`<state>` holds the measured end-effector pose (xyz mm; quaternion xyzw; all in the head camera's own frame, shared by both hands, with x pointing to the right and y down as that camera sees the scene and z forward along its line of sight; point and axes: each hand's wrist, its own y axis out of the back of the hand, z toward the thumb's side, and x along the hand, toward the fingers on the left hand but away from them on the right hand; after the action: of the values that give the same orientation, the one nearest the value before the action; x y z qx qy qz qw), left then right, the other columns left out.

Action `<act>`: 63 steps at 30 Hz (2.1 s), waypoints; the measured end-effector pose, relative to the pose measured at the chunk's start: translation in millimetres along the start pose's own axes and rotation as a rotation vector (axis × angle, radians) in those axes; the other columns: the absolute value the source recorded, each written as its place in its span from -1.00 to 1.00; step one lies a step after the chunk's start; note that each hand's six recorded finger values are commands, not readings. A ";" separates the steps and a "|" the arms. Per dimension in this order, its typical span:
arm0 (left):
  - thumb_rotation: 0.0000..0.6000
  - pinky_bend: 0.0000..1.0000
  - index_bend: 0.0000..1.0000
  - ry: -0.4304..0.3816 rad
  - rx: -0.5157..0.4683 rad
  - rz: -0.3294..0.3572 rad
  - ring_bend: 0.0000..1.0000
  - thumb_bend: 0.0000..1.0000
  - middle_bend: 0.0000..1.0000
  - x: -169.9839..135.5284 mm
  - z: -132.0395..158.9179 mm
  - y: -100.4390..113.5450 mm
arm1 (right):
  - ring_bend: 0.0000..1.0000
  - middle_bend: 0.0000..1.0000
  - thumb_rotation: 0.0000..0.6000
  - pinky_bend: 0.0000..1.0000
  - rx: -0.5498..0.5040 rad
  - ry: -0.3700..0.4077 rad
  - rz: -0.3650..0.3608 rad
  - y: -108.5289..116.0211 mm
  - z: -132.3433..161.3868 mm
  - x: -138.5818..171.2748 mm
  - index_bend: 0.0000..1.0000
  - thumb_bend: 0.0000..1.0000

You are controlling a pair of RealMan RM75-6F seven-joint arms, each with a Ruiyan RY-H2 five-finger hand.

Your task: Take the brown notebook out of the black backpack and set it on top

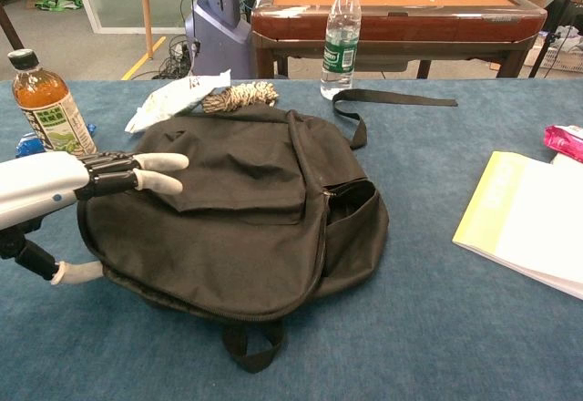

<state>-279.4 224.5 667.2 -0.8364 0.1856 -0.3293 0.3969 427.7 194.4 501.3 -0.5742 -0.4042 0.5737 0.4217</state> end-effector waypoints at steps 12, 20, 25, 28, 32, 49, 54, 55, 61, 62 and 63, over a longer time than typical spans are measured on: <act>1.00 -0.90 -0.17 0.052 -0.109 -0.021 -0.99 -0.17 -1.00 18.8 0.4 -2.1 | -0.65 -0.48 1.00 -0.38 -0.005 -0.017 -0.002 0.2 -7.6 2.8 -0.50 -0.45; 1.00 -0.90 0.17 0.102 -0.203 -0.008 -0.97 0.40 -0.91 26.9 1.0 1.4 | -0.65 -0.48 1.00 -0.38 -0.009 -0.022 0.002 -1.6 -12.3 3.2 -0.50 -0.45; 1.00 -0.90 0.31 0.139 -0.269 0.013 -0.93 0.51 -0.84 31.6 1.0 5.9 | -0.65 -0.48 1.00 -0.38 -0.010 -0.019 0.004 -2.5 -13.8 3.4 -0.50 -0.45; 1.00 -0.90 0.31 0.161 -0.311 0.036 -0.91 0.51 -0.82 35.5 0.2 11.6 | -0.65 -0.48 1.00 -0.38 -0.010 -0.014 0.010 -3.8 -13.8 3.8 -0.50 -0.45; 1.00 -0.90 0.30 0.178 -0.353 0.063 -0.88 0.51 -0.79 43.2 -1.2 20.9 | -0.65 -0.48 1.00 -0.38 -0.010 0.004 0.027 -7.8 -10.6 2.8 -0.50 -0.45; 1.00 -0.57 0.28 0.326 -0.486 0.210 -0.45 0.51 -0.38 102.3 -19.4 62.9 | -0.65 -0.48 1.00 -0.38 -0.023 0.294 0.202 -46.1 61.1 -15.1 -0.50 -0.45; 1.00 -0.40 0.28 0.377 -0.512 0.247 -0.13 0.51 -0.07 113.3 -24.3 70.0 | -0.65 -0.48 1.00 -0.38 -0.034 0.434 0.274 -60.3 98.4 -19.0 -0.50 -0.45; 1.00 -0.37 0.28 0.389 -0.515 0.251 -0.08 0.51 -0.02 115.0 -25.5 71.0 | -0.65 -0.48 1.00 -0.38 -0.037 0.460 0.289 -63.2 105.5 -19.4 -0.50 -0.45; 1.00 -0.23 0.27 0.432 -0.524 0.272 0.03 0.51 0.13 120.5 -27.4 76.3 | -0.65 -0.48 1.00 -0.38 -0.053 0.645 0.389 -82.5 156.9 -19.4 -0.50 -0.45; 1.00 -0.23 0.26 0.435 -0.522 0.275 0.04 0.51 0.14 120.9 -27.4 77.0 | -0.65 -0.48 1.00 -0.38 -0.057 0.680 0.407 -85.7 167.4 -19.4 -0.50 -0.45; 1.00 -0.22 0.26 0.440 -0.519 0.277 0.04 0.51 0.14 121.1 -27.6 77.6 | -0.65 -0.48 1.00 -0.38 -0.060 0.705 0.419 -88.1 175.1 -19.3 -0.50 -0.45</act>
<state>-215.9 92.4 668.0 -0.7855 0.4553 -0.3863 0.1628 254.0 207.6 593.4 -0.8176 -0.1257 0.4031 0.3914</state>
